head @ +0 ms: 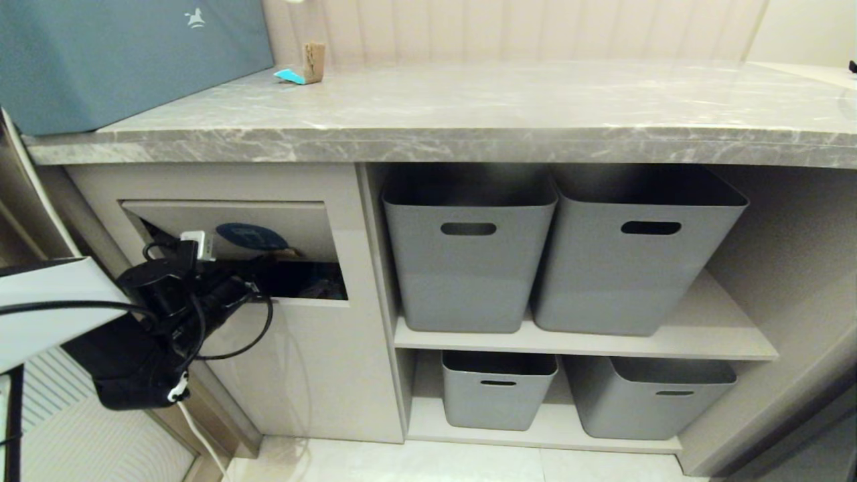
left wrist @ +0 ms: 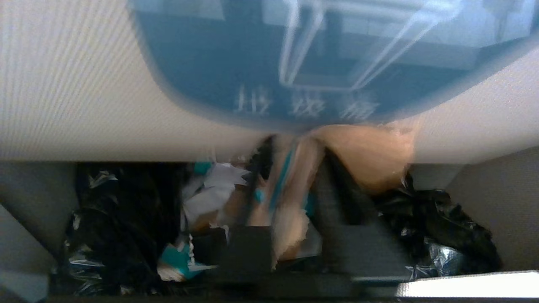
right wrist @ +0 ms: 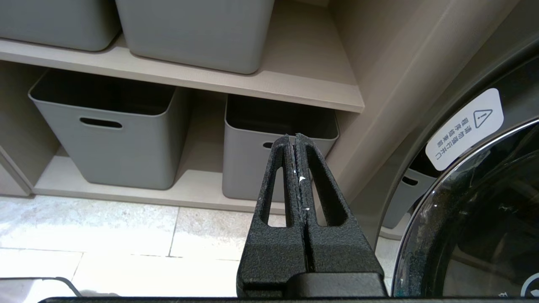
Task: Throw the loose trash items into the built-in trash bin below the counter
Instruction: Put the garbage in the trash can
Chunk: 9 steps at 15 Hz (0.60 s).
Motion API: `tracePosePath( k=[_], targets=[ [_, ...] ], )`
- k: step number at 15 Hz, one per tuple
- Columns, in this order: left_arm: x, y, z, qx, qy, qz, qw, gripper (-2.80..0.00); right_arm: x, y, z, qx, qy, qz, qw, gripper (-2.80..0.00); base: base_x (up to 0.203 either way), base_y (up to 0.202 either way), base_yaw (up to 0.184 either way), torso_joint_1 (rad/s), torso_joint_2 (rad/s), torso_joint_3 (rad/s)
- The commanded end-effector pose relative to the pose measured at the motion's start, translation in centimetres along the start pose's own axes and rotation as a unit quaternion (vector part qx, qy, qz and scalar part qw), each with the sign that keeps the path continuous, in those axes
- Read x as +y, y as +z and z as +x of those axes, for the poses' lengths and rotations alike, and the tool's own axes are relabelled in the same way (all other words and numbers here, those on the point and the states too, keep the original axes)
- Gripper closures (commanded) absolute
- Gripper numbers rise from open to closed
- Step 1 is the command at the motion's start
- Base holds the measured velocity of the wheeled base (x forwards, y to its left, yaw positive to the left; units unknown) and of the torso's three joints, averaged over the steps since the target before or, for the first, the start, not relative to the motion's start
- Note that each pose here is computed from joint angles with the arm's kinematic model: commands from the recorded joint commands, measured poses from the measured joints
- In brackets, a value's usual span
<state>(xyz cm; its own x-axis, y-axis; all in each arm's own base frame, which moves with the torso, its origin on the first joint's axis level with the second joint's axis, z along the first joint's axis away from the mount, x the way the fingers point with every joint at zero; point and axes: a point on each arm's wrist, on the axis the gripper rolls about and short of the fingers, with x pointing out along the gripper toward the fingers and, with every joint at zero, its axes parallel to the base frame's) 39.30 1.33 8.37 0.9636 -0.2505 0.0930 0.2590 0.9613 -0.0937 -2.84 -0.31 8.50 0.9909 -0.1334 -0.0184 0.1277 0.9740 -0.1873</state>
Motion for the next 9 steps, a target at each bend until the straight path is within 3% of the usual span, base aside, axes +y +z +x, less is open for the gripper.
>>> tracePosePath(
  k=[1, 9],
  targets=[
    [0.0, -0.1, 0.1, -0.002, 0.0, -0.003, 1.0, -2.8, 0.0, 0.0, 0.0, 0.001, 0.0, -0.001, 1.0, 0.0, 0.0, 0.0, 0.0, 0.0, 0.0, 0.0],
    [0.0, 1.0, 0.3, -0.021, -0.003, -0.004, 0.9998, -2.8, 0.0, 0.0, 0.0, 0.001, 0.0, -0.001, 1.0, 0.0, 0.0, 0.0, 0.0, 0.0, 0.0, 0.0]
  ],
)
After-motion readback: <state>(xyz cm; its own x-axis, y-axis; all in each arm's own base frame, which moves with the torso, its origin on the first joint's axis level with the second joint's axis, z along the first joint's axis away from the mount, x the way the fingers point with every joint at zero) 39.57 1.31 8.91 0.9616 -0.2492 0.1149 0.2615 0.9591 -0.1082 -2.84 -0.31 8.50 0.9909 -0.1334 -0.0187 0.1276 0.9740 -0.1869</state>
